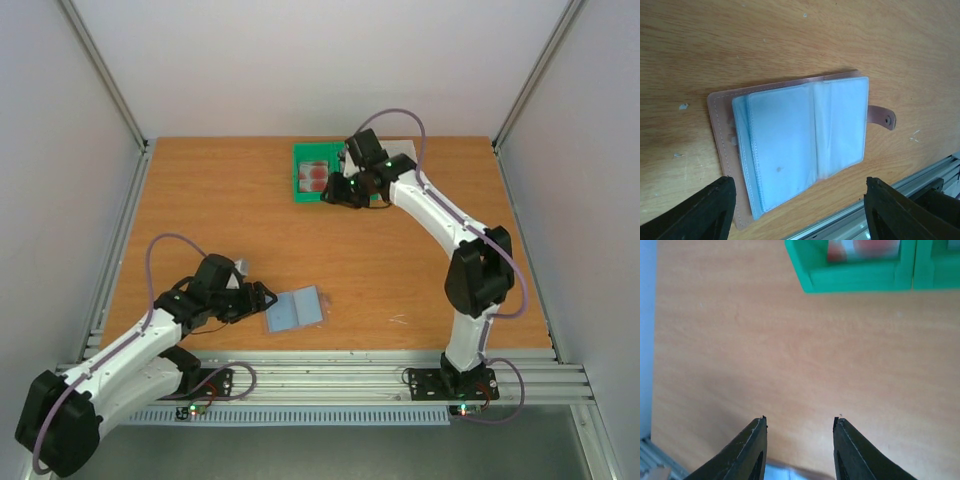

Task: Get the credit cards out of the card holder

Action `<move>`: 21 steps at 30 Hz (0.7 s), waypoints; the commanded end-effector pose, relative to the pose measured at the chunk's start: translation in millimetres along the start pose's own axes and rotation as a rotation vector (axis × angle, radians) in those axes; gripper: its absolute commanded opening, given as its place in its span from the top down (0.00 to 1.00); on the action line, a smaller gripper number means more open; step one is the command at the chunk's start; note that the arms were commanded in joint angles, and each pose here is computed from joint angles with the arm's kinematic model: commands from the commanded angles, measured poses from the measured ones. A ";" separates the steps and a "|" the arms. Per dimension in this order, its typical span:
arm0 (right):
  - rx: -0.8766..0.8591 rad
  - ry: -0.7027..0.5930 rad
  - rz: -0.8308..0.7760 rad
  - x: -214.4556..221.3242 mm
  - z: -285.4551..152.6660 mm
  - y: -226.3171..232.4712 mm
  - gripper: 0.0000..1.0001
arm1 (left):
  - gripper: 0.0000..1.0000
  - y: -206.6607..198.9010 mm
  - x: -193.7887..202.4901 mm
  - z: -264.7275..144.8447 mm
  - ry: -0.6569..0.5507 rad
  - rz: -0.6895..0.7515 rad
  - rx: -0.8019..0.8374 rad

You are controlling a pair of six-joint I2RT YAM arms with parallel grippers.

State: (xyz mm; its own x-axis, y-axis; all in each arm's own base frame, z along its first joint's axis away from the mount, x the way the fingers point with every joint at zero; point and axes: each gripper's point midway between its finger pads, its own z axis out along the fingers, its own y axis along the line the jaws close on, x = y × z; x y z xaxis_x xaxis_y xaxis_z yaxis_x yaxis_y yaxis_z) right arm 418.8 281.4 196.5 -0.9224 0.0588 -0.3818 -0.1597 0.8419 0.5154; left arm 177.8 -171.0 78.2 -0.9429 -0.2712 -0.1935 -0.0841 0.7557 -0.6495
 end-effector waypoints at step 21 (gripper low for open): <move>-0.081 0.260 -0.093 183.0 27.4 3.3 0.59 | 0.31 6.2 -7.0 25.6 0.019 -0.061 -0.012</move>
State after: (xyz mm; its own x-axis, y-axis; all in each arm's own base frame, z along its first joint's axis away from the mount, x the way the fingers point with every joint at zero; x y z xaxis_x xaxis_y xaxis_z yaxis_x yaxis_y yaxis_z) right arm 263.1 295.6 117.1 -0.9657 -0.1446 -0.2157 -0.2415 0.8050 0.5418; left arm 186.4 -178.3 57.5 -0.9471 -0.2964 -0.1229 -0.1523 0.7523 -0.6410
